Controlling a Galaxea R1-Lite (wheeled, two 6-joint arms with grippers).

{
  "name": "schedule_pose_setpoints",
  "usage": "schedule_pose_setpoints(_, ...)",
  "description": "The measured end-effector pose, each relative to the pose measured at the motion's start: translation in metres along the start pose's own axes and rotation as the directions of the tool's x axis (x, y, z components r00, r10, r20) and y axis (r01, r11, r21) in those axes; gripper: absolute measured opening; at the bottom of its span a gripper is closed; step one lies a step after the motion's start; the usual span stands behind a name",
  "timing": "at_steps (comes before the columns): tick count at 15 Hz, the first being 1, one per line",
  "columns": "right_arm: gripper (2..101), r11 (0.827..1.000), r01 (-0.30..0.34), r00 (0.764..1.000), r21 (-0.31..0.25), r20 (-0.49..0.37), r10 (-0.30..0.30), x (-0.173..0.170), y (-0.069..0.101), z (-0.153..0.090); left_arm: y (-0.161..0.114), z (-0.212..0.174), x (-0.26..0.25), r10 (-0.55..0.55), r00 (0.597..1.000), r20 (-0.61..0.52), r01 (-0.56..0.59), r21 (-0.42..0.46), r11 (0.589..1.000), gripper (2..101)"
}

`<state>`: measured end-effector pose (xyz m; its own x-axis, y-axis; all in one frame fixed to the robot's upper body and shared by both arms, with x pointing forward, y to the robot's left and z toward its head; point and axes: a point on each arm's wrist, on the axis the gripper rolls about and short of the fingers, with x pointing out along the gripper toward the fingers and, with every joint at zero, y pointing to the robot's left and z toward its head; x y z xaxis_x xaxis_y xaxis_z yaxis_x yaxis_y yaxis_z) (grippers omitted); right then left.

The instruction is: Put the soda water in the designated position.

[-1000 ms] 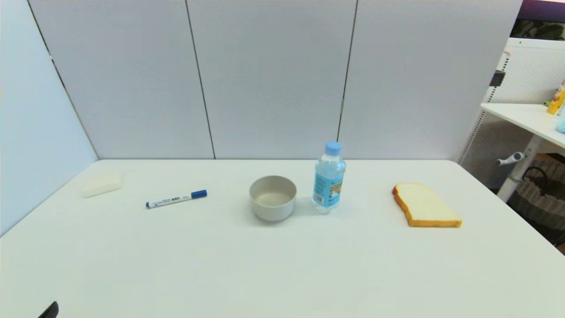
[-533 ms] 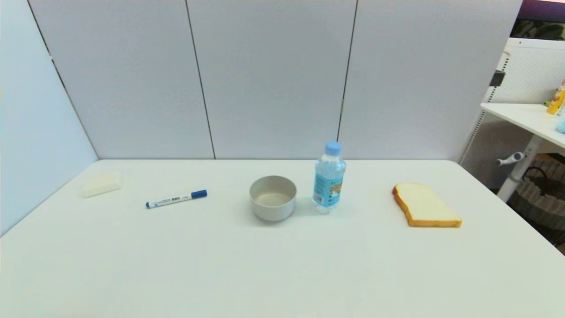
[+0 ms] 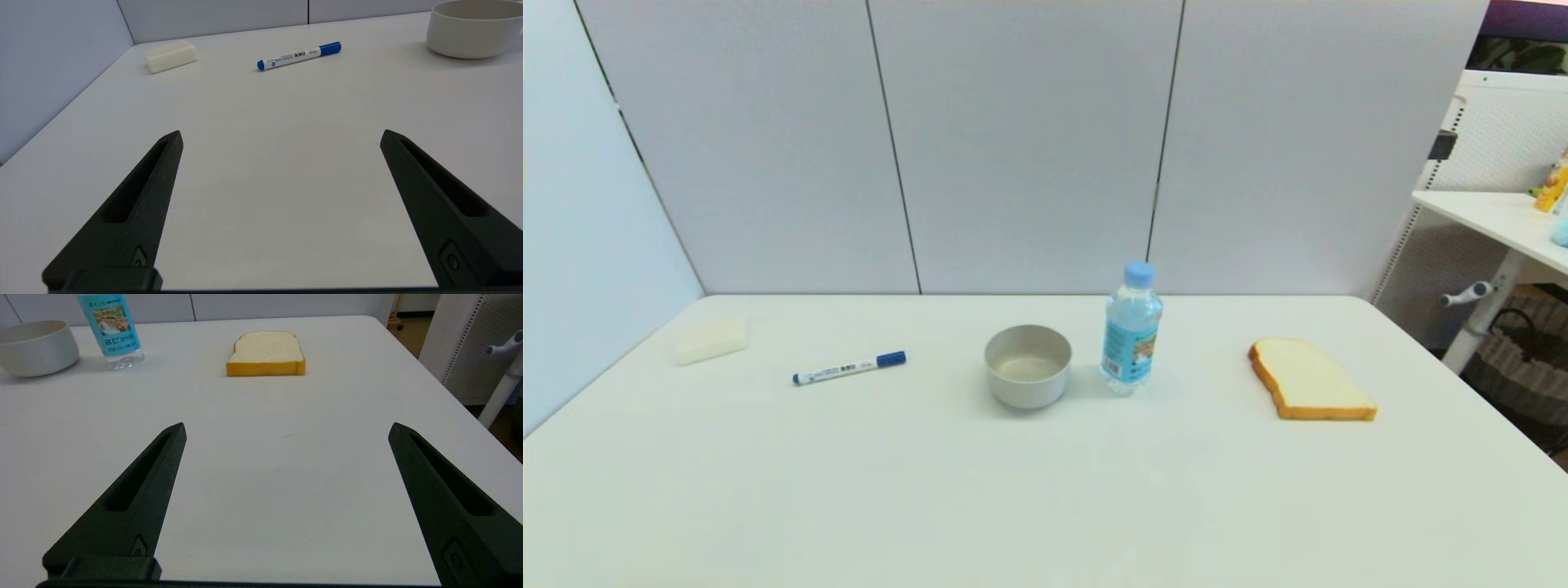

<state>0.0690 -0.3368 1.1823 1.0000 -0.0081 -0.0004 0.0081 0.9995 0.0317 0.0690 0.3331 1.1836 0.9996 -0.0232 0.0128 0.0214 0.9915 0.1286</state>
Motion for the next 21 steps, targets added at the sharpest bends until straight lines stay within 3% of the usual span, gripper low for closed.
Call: schedule_pose_setpoints(21, 98.0, 1.000, 0.000, 1.000, 0.000, 0.000, 0.000, 0.0000, 0.0000, 0.0000, 0.0000, 0.0001, -0.0001, 0.000, 1.000, 0.002, 0.000, -0.010, 1.000, 97.8)
